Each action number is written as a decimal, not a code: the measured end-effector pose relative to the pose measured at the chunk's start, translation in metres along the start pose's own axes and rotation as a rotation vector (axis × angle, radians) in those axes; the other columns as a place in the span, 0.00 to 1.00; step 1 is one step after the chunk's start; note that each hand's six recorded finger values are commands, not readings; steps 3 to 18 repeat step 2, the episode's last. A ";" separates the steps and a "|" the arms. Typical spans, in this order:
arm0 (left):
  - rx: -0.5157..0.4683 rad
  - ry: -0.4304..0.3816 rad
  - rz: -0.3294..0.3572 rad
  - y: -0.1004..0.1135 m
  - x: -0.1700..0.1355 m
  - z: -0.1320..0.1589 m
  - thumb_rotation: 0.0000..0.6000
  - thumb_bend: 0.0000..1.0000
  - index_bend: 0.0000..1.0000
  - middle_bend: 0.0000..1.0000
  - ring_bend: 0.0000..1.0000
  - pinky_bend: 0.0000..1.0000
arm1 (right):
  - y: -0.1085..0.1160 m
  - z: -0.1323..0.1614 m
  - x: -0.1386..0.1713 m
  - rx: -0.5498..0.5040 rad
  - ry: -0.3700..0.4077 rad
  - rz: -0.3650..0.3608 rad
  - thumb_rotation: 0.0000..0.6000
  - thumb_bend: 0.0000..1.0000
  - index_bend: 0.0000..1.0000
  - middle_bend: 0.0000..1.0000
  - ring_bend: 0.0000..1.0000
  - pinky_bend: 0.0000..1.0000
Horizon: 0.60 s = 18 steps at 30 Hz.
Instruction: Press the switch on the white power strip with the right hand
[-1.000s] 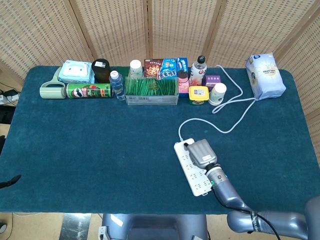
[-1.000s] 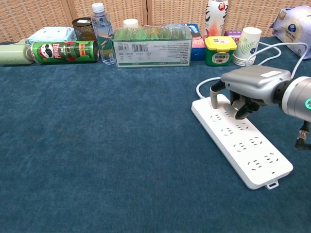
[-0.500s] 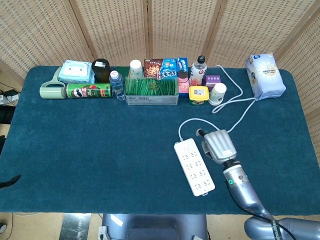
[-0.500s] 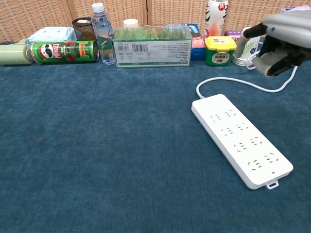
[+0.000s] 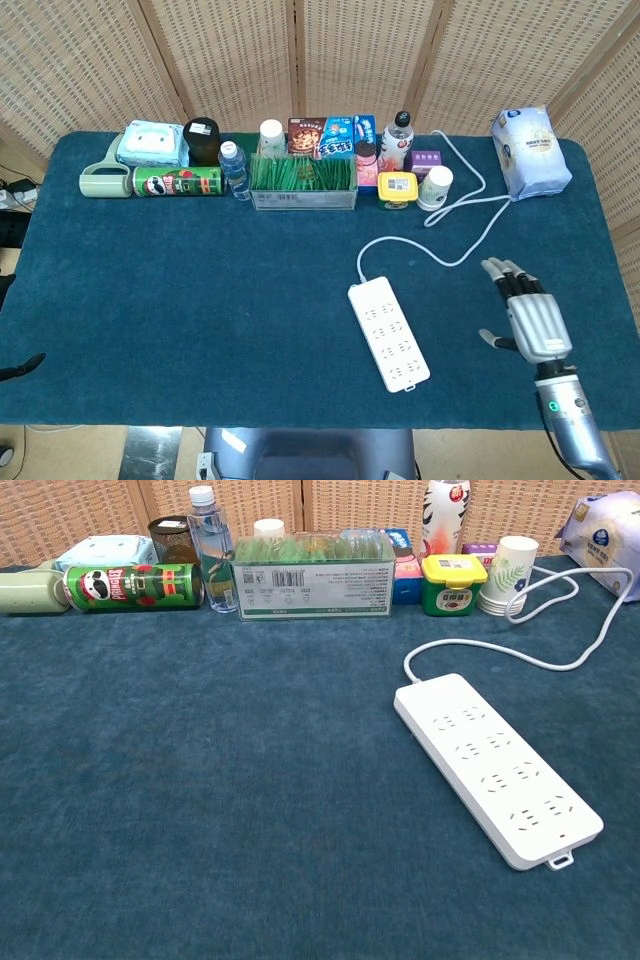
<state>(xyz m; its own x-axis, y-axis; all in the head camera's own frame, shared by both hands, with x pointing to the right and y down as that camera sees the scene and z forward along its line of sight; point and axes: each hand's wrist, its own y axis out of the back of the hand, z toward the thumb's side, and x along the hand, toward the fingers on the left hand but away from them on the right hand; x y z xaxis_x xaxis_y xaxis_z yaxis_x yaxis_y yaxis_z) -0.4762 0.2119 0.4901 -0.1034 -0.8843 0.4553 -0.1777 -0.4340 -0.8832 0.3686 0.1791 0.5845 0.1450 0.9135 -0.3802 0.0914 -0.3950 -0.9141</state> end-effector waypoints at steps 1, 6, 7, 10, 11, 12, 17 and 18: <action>0.001 -0.001 0.000 0.000 0.000 0.000 1.00 0.13 0.00 0.00 0.00 0.02 | 0.000 -0.005 0.004 0.015 -0.006 -0.006 1.00 0.00 0.05 0.06 0.05 0.11; 0.003 -0.002 0.000 -0.001 0.000 0.001 1.00 0.13 0.00 0.00 0.00 0.02 | 0.000 -0.011 0.010 0.029 -0.014 -0.009 1.00 0.00 0.04 0.06 0.03 0.09; 0.003 -0.002 0.000 -0.001 0.000 0.001 1.00 0.13 0.00 0.00 0.00 0.02 | 0.000 -0.011 0.010 0.029 -0.014 -0.009 1.00 0.00 0.04 0.06 0.03 0.09; 0.003 -0.002 0.000 -0.001 0.000 0.001 1.00 0.13 0.00 0.00 0.00 0.02 | 0.000 -0.011 0.010 0.029 -0.014 -0.009 1.00 0.00 0.04 0.06 0.03 0.09; 0.003 -0.002 0.000 -0.001 0.000 0.001 1.00 0.13 0.00 0.00 0.00 0.02 | 0.000 -0.011 0.010 0.029 -0.014 -0.009 1.00 0.00 0.04 0.06 0.03 0.09; 0.003 -0.002 0.000 -0.001 0.000 0.001 1.00 0.13 0.00 0.00 0.00 0.02 | 0.000 -0.011 0.010 0.029 -0.014 -0.009 1.00 0.00 0.04 0.06 0.03 0.09; 0.003 -0.002 0.000 -0.001 0.000 0.001 1.00 0.13 0.00 0.00 0.00 0.02 | 0.000 -0.011 0.010 0.029 -0.014 -0.009 1.00 0.00 0.04 0.06 0.03 0.09; 0.003 -0.002 0.000 -0.001 0.000 0.001 1.00 0.13 0.00 0.00 0.00 0.02 | 0.000 -0.011 0.010 0.029 -0.014 -0.009 1.00 0.00 0.04 0.06 0.03 0.09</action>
